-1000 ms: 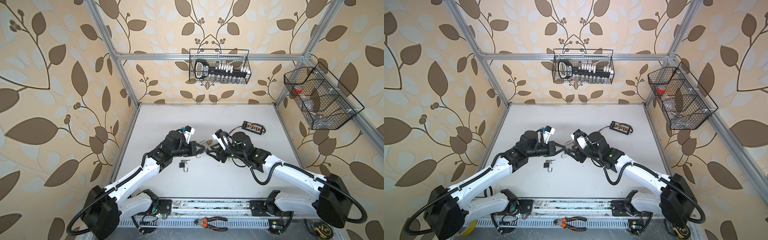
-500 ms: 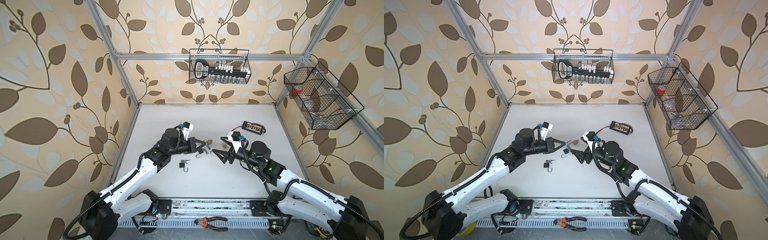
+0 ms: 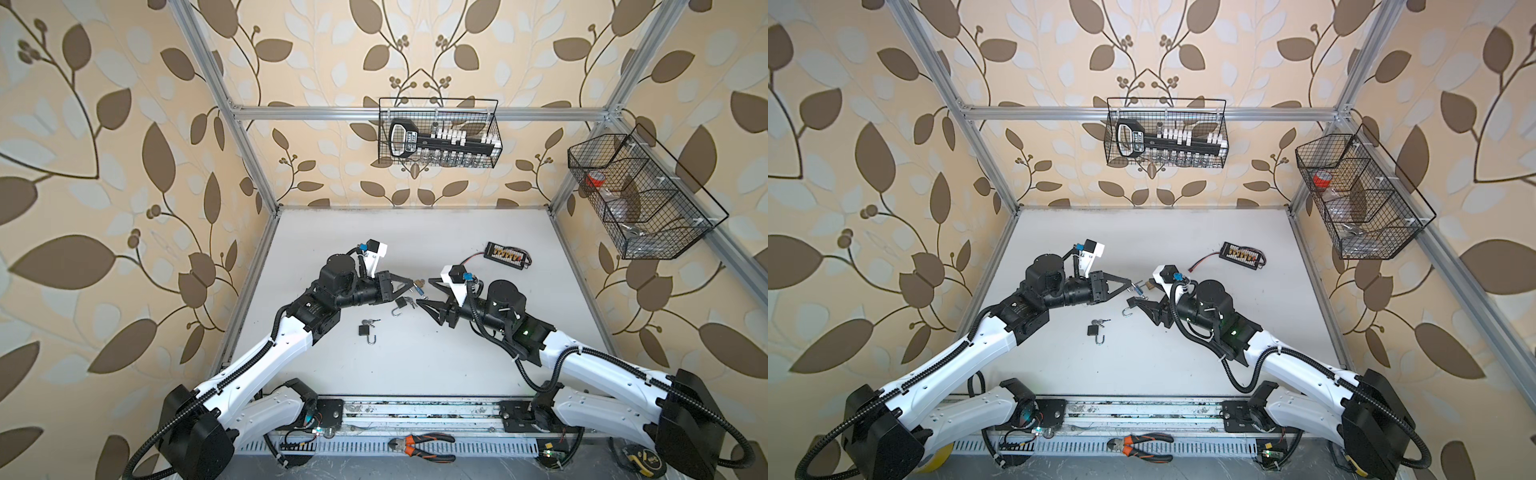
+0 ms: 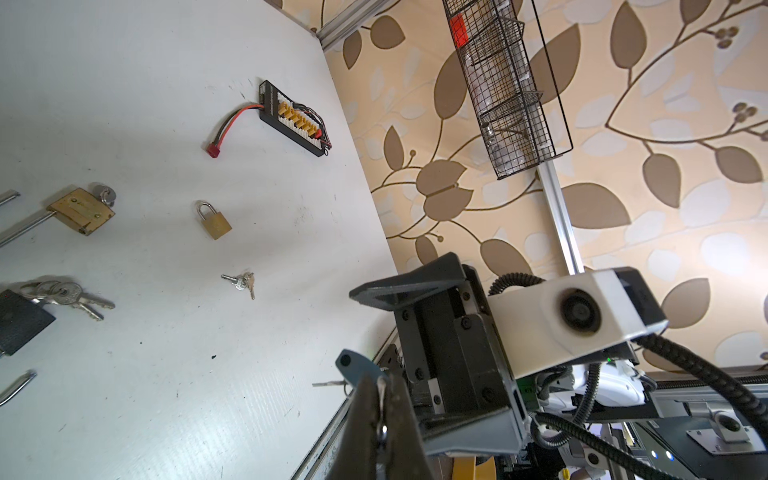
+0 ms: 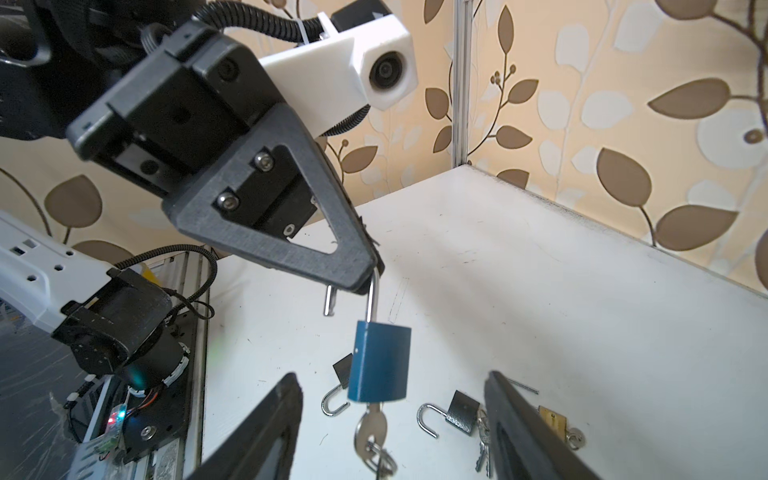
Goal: Lock with the key
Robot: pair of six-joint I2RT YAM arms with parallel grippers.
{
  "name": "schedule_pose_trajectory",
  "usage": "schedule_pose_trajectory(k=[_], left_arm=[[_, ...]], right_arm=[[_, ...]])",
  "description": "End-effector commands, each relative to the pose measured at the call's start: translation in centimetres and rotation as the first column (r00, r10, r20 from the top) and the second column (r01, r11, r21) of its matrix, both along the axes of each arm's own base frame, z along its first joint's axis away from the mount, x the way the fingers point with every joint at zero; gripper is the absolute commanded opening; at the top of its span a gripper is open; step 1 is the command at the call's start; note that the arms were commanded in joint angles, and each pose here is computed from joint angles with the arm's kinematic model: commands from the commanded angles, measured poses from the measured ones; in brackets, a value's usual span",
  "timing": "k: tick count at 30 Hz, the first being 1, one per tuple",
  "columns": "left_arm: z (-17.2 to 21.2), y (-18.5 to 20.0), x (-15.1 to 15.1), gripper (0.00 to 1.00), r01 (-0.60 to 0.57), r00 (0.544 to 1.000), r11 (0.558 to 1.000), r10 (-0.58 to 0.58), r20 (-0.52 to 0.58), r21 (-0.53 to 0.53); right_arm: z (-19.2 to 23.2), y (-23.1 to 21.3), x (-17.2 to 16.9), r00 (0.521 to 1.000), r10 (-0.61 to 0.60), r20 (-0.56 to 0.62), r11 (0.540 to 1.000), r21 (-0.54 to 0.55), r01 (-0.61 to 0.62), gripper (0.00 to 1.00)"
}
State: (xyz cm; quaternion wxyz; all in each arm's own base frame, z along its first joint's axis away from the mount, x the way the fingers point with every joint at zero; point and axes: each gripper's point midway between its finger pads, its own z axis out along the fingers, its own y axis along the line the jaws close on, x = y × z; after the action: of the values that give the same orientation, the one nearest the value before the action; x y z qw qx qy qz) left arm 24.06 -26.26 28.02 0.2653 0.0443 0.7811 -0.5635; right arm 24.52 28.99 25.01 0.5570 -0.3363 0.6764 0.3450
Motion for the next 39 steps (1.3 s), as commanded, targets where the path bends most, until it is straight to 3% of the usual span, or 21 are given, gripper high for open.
schedule_pose_trajectory(k=[1,9,20,31,34,39], left_arm=[[3.6,0.0,-0.7,0.00,0.029,0.995,0.997,-0.023,0.092,-0.067],[3.6,0.0,-0.7,0.00,0.030,0.995,0.997,-0.024,0.094,-0.068],[3.9,-0.1,-0.8,0.00,0.036,0.995,0.997,-0.028,0.101,-0.075],[4.2,0.0,-1.0,0.00,0.047,0.991,0.998,-0.040,0.126,-0.051],[4.6,0.1,-1.1,0.00,0.057,0.986,0.998,-0.053,0.160,-0.023],[6.3,-0.2,-2.3,0.00,0.133,0.962,0.991,-0.128,0.242,-0.005]], right_arm=[[2.7,0.8,0.2,0.998,0.017,0.064,0.999,0.040,-0.020,0.65],[2.5,1.2,0.2,0.998,0.024,0.056,0.999,0.037,-0.026,0.42],[2.0,1.2,0.5,0.999,0.011,0.031,1.000,0.027,-0.012,0.30],[3.3,1.2,-0.3,0.999,0.044,0.010,0.996,0.078,-0.045,0.05],[4.1,1.3,-1.2,0.994,0.106,-0.025,0.989,0.107,-0.103,0.00],[6.8,0.8,-3.1,0.956,0.274,-0.100,0.943,0.221,-0.247,0.00]])
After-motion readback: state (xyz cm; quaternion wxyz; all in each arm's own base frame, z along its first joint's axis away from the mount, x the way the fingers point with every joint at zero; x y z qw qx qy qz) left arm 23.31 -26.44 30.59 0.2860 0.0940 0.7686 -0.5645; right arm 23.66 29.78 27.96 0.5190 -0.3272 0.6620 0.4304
